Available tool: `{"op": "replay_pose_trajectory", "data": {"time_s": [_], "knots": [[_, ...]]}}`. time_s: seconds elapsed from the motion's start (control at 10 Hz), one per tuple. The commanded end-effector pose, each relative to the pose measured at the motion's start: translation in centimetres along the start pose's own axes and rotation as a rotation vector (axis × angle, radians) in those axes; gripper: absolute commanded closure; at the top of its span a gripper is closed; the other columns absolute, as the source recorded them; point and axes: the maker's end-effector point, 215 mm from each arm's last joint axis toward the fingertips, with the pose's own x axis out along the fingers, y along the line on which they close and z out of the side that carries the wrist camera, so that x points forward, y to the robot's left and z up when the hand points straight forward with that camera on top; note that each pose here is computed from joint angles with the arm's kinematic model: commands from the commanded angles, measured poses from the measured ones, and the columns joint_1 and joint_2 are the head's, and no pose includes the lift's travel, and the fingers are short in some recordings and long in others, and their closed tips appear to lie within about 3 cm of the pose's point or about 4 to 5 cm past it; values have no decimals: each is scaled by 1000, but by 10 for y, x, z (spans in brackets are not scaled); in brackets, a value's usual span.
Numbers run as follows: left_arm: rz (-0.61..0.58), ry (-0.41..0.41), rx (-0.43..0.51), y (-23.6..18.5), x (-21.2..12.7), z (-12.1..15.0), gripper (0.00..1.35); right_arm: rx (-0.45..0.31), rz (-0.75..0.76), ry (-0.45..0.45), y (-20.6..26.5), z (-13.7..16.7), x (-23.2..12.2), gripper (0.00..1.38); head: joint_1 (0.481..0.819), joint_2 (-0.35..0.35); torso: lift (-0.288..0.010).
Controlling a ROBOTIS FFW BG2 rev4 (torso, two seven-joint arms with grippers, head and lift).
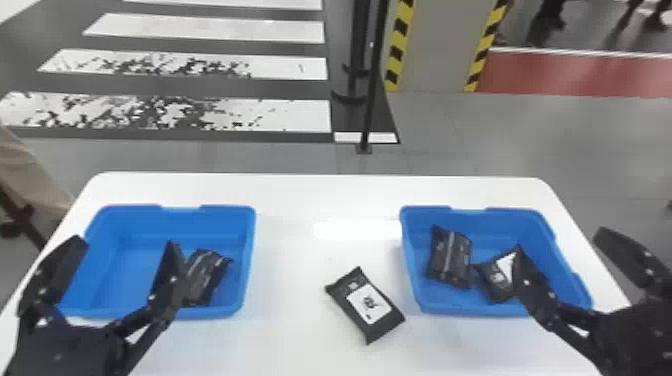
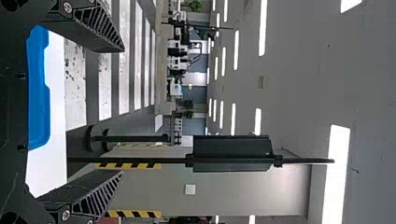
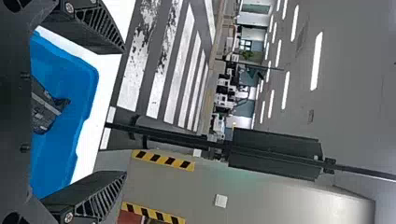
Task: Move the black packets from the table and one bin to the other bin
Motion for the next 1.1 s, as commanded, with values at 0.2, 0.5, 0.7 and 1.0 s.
{"op": "replay_pose_trajectory", "data": {"time_s": [0.2, 0.5, 0.7, 1.0], "knots": [[0, 4, -5, -1, 2, -2, 98, -4, -2, -8, -1, 4, 1, 91, 695, -70, -110], [11, 12, -36, 3, 1, -6, 98, -24, 9, 6, 0, 12, 10, 85, 695, -68, -110], [9, 23, -30, 2, 2, -9, 98, -55, 99, 5, 19, 27, 33, 84, 695, -50, -110], [6, 33, -30, 1, 2, -12, 98, -32, 214, 15, 48, 28, 60, 84, 695, -4, -110]]}}
